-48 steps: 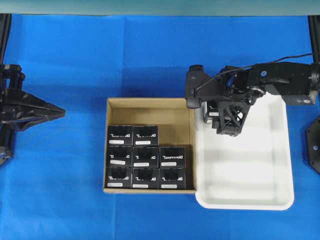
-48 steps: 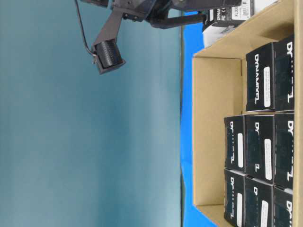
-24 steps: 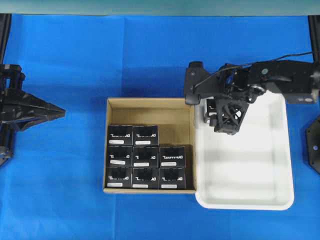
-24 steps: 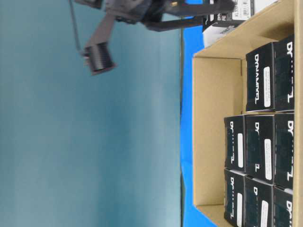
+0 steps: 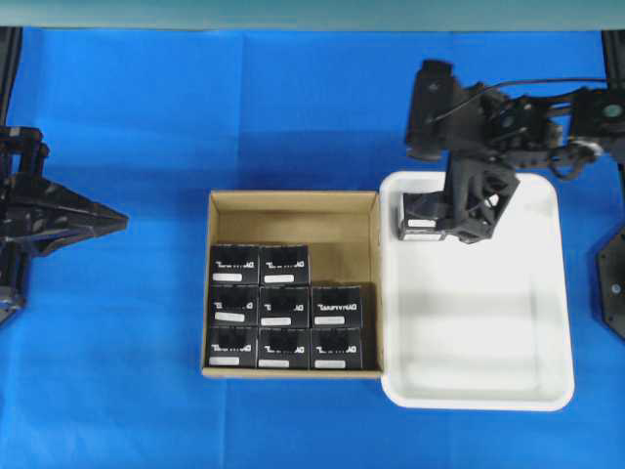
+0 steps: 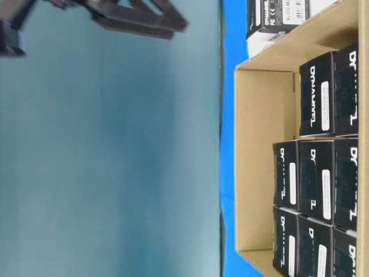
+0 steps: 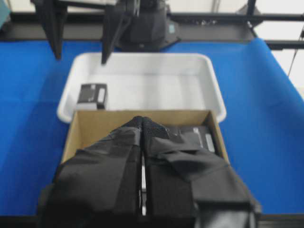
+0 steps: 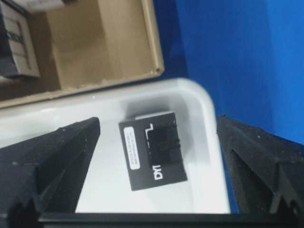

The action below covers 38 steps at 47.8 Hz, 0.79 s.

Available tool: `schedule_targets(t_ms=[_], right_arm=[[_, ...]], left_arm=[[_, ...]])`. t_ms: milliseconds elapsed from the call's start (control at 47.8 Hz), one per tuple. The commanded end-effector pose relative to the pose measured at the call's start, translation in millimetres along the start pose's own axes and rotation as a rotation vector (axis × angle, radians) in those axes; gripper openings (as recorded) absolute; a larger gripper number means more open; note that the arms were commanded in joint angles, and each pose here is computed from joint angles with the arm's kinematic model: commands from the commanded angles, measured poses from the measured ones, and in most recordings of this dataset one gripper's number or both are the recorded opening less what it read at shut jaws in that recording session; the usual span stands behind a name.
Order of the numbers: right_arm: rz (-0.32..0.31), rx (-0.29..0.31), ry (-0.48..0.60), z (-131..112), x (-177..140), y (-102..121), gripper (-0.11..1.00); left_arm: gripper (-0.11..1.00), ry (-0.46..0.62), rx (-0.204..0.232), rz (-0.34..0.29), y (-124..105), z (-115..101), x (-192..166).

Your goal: Pick the box from inside the cardboard box.

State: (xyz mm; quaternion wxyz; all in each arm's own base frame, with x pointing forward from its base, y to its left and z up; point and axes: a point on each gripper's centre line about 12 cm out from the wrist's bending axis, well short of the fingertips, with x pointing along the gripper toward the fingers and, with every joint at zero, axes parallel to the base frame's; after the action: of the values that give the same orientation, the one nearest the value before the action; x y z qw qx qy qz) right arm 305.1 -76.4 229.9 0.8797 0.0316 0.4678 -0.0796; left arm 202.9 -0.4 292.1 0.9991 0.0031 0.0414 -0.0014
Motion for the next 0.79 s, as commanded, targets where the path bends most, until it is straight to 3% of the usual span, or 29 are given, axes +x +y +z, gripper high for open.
schedule_targets(t_ms=[0, 314, 774], right_arm=[[-0.004, 0.002, -0.061, 3.3, -8.2, 0.5, 0.99], [-0.003, -0.026, -0.279, 4.0, -22.4, 12.7, 0.99], [0.053, -0.086, -0.474, -5.6, -49.2, 40.3, 0.99]], left_arm=[[-0.01, -0.025, -0.001, -0.002, -0.3, 10.8, 1.3], [-0.01, -0.026, 0.000, -0.002, -0.3, 11.1, 1.0], [-0.01, -0.015, 0.001, -0.012, -2.5, 9.3, 1.3]])
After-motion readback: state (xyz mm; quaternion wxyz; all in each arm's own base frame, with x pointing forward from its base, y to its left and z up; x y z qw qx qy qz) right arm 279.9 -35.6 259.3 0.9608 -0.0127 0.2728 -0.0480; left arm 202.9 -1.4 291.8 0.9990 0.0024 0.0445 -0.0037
